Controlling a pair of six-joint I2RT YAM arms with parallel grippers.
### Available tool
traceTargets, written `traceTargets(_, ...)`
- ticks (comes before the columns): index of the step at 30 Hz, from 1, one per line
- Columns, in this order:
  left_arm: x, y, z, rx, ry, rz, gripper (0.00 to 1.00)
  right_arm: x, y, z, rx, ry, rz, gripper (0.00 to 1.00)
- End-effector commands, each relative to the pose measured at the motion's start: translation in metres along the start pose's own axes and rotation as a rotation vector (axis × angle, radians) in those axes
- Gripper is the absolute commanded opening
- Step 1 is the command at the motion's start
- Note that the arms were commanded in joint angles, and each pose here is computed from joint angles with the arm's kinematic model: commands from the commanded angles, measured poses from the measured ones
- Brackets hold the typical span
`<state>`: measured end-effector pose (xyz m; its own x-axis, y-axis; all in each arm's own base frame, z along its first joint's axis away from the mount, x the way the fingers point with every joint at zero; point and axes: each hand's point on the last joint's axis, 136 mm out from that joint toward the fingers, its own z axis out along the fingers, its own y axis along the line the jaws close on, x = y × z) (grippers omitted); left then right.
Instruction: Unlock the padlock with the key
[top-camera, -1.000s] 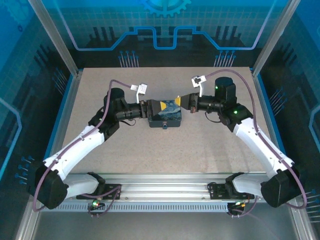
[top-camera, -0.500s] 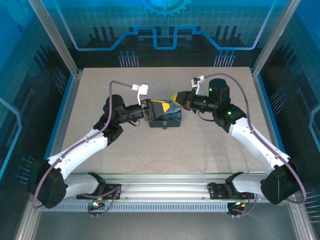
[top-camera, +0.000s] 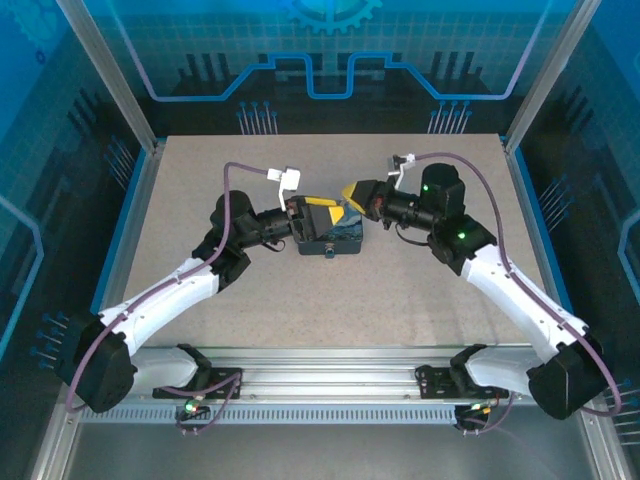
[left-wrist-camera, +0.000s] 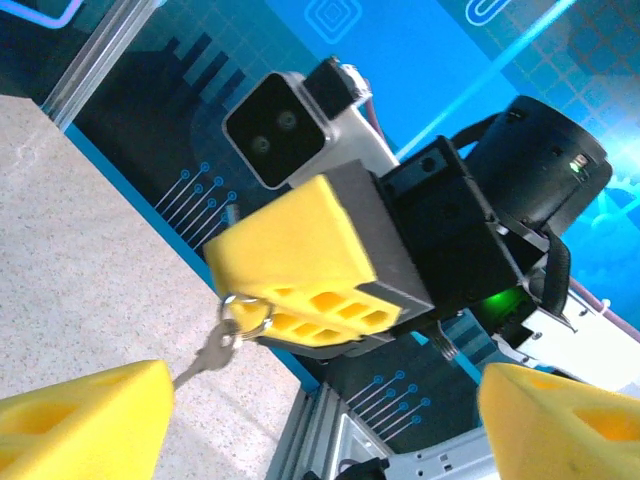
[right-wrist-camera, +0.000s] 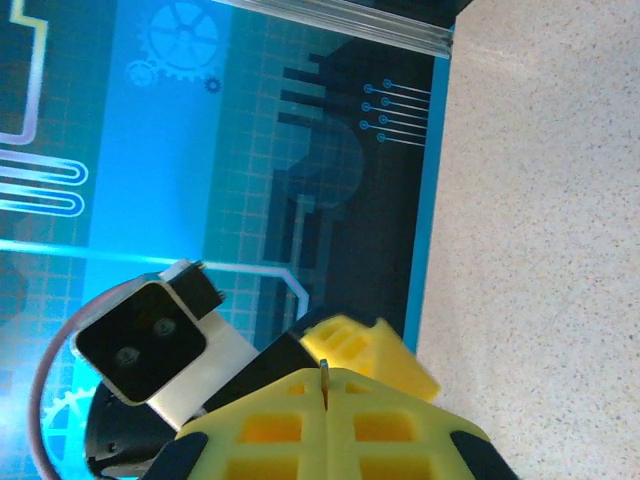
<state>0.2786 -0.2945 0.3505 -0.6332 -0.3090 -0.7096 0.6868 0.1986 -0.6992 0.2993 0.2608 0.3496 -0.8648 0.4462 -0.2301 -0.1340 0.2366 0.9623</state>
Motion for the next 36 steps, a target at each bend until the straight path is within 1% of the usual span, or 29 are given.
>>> traceTargets(1, -0.003, 0.005, 0.001, -0.022, -0.028, 0.040, 0.84, 0.005, 0.017, -0.004, -0.040, -0.003, -0.007, 0.05)
traceTargets(6, -0.002, 0.000, 0.007, 0.026, -0.011, 0.028, 0.84, 0.006, 0.019, -0.001, -0.065, -0.003, 0.014, 0.06)
traceTargets(10, 0.003, -0.004, 0.012, 0.060, 0.013, 0.029, 0.87, 0.007, 0.025, 0.005, -0.091, 0.008, 0.024, 0.06)
traceTargets(15, 0.002, -0.007, 0.013, 0.075, 0.004, 0.036, 0.83, 0.008, 0.024, 0.009, -0.091, 0.016, 0.040, 0.06)
traceTargets(21, -0.001, -0.010, 0.011, 0.072, -0.003, 0.047, 0.63, 0.006, 0.019, 0.007, -0.083, -0.004, 0.055, 0.06)
traceTargets(27, 0.003, -0.006, 0.006, 0.045, 0.001, 0.047, 0.54, 0.001, 0.019, 0.001, -0.082, -0.032, 0.051, 0.06)
traceTargets(29, 0.004, -0.004, 0.005, 0.037, 0.003, 0.045, 0.47, 0.000, 0.020, 0.001, -0.083, -0.031, 0.051, 0.06)
traceTargets(32, 0.005, -0.003, 0.005, 0.034, 0.006, 0.042, 0.41, 0.000, 0.019, 0.000, -0.081, -0.034, 0.052, 0.06)
traceTargets(36, 0.008, 0.001, 0.004, 0.026, 0.013, 0.034, 0.36, -0.001, 0.019, -0.002, -0.082, -0.044, 0.050, 0.06)
